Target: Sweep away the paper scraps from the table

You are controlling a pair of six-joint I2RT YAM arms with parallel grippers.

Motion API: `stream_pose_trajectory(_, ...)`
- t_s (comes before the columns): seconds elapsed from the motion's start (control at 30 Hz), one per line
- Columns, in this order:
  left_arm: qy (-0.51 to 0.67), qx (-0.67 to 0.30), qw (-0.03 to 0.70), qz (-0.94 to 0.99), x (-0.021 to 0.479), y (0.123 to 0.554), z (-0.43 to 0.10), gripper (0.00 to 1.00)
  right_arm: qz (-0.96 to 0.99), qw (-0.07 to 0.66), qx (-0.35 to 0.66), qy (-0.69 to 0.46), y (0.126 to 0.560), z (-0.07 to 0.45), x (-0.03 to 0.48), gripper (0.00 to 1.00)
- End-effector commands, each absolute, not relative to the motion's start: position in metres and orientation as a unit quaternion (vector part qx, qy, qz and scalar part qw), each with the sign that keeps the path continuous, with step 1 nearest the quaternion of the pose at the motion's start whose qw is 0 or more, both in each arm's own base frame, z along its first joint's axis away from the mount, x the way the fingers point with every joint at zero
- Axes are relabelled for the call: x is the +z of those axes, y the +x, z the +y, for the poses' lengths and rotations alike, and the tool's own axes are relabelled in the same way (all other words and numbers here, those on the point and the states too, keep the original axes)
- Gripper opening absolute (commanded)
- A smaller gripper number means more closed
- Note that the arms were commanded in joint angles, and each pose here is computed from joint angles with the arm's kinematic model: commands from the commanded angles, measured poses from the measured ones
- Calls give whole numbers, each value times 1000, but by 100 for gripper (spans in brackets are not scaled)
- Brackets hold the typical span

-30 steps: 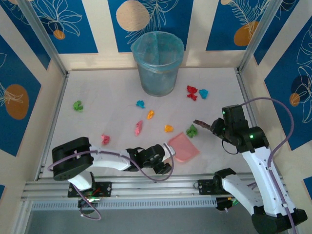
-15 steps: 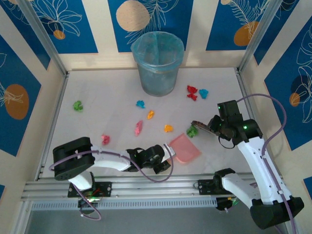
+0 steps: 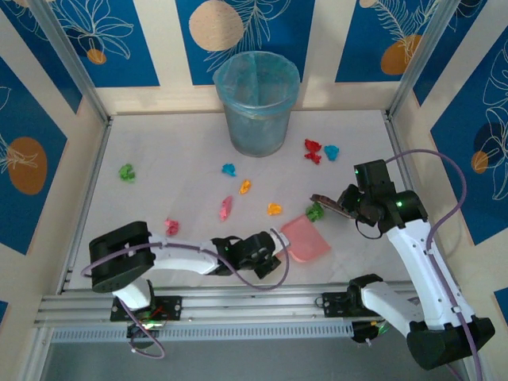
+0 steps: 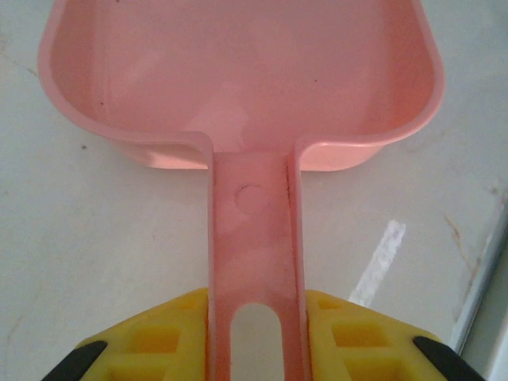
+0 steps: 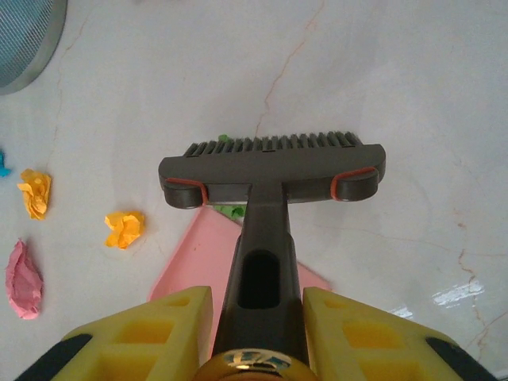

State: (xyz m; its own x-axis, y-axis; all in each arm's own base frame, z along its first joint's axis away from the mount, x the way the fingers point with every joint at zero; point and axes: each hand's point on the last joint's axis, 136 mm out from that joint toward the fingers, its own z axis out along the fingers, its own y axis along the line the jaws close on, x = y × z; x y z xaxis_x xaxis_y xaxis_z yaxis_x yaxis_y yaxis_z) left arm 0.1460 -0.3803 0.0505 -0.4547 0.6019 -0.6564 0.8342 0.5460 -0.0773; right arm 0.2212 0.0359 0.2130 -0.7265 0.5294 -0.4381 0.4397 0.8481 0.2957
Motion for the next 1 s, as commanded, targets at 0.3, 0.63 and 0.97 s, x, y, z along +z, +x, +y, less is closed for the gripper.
stream_pose_trajectory(0.3, 368, -145, 230, 889, 43, 154, -375, 20, 917, 299, 48, 261, 250, 27, 223, 0)
stream_pose_trajectory(0.63, 334, -133, 213, 909, 36, 163, -381, 19, 942, 292, -56, 158, 249, 47, 220, 0)
stream_pose_trajectory(0.97, 331, -152, 223, 904, 36, 166, -391, 18, 961, 266, -29, 75, 187, 67, 230, 0)
